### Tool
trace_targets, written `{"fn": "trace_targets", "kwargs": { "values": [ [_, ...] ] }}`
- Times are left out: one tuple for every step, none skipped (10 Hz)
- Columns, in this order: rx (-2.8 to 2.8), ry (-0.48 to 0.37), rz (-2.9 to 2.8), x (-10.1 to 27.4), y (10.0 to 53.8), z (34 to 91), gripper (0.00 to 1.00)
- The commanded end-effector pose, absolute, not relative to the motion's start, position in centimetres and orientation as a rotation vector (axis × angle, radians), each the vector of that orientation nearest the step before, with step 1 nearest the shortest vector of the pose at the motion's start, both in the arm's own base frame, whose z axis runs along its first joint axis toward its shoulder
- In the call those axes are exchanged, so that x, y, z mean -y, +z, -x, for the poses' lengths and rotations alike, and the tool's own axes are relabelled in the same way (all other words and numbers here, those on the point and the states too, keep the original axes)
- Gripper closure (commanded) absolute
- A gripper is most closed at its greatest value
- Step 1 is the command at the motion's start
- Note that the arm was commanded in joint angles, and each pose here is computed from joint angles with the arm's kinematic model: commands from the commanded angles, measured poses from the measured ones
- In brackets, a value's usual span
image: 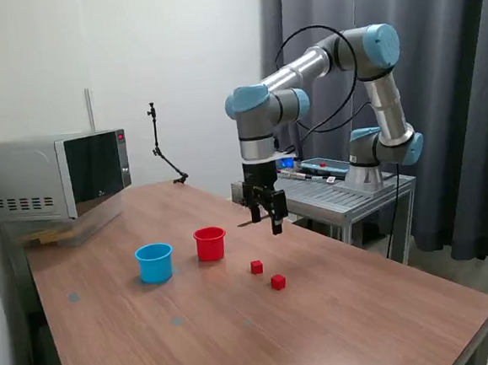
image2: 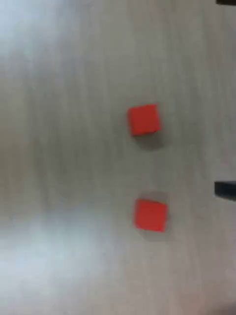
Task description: Place red objects in the red bin, and blue objects in the blue bin.
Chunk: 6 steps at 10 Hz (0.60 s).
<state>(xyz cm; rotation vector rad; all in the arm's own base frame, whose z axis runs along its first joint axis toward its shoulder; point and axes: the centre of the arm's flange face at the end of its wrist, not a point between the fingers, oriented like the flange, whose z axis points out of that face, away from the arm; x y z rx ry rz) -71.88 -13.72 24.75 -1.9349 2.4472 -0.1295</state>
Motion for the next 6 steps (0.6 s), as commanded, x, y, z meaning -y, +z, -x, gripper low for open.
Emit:
{"fn": "trace_targets", "kwargs": {
  "values": [
    [-2.419,-0.168,1.933,15.4,23.4,69.1,0.0],
    [-2.434,-0.166,1.973,15.8,22.6,68.7,0.0],
    [-2.432,-0.165,2.032,16.0,21.8,68.5,0.0],
    [-2.367,-0.169,2.117,16.1,20.7,67.8,0.0],
    [-2.349,-0.148,2.162,16.1,20.0,67.2,0.0],
    [-2.343,-0.134,2.182,16.2,19.2,66.7,0.0]
  ]
}}
